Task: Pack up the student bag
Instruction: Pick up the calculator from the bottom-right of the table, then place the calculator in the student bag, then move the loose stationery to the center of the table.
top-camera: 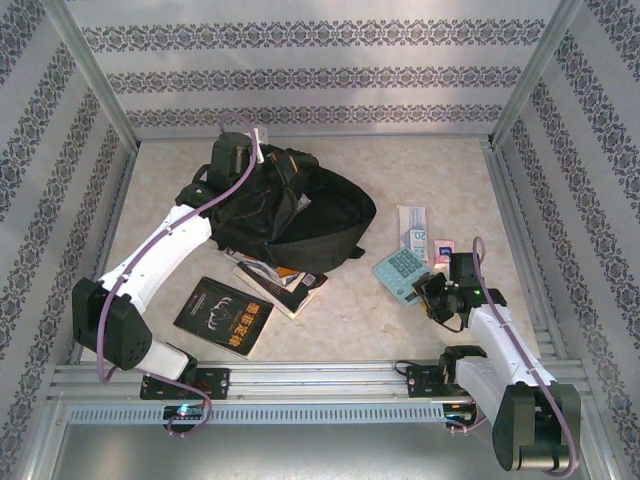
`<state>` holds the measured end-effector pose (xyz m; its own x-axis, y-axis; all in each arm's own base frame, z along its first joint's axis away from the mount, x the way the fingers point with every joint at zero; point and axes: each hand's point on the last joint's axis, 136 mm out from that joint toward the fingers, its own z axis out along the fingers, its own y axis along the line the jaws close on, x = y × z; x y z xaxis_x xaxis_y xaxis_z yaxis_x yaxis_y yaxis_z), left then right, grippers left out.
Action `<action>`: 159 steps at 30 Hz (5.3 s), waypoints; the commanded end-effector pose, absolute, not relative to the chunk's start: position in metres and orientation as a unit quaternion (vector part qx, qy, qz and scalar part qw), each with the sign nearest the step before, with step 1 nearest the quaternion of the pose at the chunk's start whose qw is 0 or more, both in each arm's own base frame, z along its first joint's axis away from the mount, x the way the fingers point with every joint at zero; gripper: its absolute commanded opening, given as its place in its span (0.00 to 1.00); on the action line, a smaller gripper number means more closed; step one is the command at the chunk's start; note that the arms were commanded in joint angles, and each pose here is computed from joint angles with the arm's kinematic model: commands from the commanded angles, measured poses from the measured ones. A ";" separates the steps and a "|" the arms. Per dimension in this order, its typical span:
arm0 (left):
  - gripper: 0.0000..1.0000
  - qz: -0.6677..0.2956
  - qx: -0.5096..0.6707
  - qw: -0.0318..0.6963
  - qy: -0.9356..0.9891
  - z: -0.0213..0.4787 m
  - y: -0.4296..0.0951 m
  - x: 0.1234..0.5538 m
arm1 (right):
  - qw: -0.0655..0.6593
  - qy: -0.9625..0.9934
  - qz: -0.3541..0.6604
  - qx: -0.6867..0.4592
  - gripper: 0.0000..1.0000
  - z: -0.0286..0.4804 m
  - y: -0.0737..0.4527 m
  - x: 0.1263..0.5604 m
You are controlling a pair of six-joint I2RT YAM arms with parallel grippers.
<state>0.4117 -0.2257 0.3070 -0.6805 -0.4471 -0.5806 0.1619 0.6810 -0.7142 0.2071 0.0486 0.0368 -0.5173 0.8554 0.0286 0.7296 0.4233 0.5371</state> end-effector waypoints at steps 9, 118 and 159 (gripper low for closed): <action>0.00 -0.414 -0.072 0.404 0.812 0.320 -0.235 0.417 | 0.180 0.834 0.280 0.439 0.15 0.037 0.047 0.234; 0.00 -0.325 -0.004 0.364 0.873 0.367 -0.267 0.501 | 0.249 0.882 0.372 0.149 0.56 0.246 0.240 0.452; 0.00 -0.313 -0.056 0.346 0.882 0.356 -0.194 0.521 | 0.057 0.976 0.049 0.207 0.55 0.052 0.043 0.412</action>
